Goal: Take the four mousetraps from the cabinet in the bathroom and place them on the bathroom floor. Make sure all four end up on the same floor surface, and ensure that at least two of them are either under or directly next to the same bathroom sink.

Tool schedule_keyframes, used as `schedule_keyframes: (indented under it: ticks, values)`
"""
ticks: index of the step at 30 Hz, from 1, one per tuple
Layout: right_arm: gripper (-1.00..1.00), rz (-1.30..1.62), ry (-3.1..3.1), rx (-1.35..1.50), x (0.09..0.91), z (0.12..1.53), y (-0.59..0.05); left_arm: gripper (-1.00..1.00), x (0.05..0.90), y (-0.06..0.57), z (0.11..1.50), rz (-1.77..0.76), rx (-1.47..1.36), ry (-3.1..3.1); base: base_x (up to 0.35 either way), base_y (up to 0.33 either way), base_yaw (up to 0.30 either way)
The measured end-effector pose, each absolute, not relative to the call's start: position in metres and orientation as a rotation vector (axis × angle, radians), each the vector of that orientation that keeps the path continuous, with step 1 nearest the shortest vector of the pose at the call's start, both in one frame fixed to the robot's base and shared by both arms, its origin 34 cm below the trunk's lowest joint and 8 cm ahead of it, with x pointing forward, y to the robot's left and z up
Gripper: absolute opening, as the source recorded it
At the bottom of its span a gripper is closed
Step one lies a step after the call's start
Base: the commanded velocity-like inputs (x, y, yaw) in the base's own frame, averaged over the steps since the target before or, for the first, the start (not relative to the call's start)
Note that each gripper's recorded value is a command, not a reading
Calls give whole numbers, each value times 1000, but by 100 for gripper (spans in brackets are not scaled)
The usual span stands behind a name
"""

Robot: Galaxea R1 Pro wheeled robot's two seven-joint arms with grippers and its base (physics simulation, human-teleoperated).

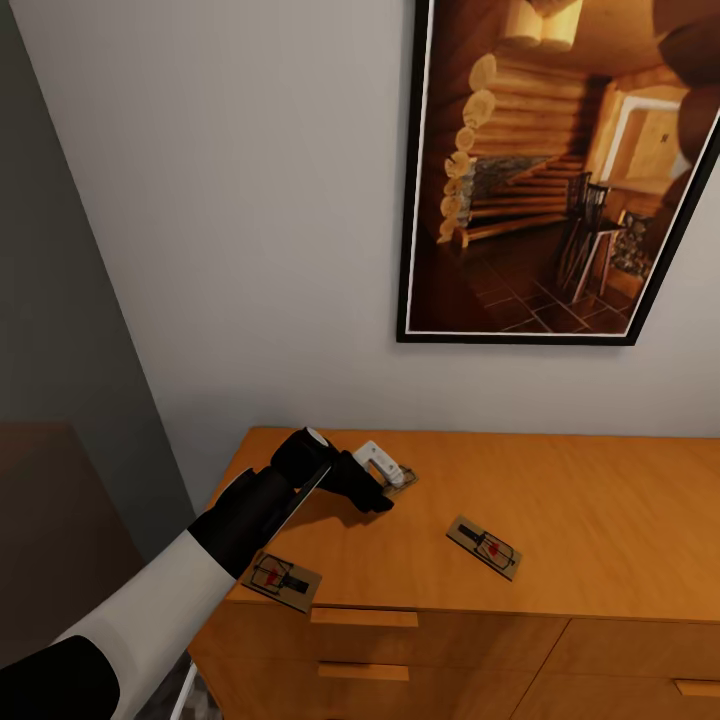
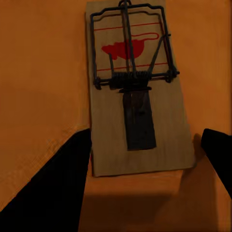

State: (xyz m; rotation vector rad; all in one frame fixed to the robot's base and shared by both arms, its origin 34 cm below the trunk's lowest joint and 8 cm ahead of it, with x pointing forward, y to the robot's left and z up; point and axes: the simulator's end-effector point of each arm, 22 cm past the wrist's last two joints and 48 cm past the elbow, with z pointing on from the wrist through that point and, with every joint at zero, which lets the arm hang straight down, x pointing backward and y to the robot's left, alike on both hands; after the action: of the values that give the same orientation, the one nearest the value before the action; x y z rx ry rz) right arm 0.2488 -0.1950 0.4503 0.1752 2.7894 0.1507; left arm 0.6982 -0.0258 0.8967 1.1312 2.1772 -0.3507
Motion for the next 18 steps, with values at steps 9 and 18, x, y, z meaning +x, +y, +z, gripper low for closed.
schedule_keyframes:
  ticks: [9, 18]
  values:
    - [-100, 151, 2789, 175, 249, 450, -195, -100, 704, -22, 899, -304, 1136, 2158, 0, 0, 0]
    - [-100, 150, 2789, 175, 249, 450, -195, -100, 704, -22, 899, -303, 1137, 2158, 0, 0, 0]
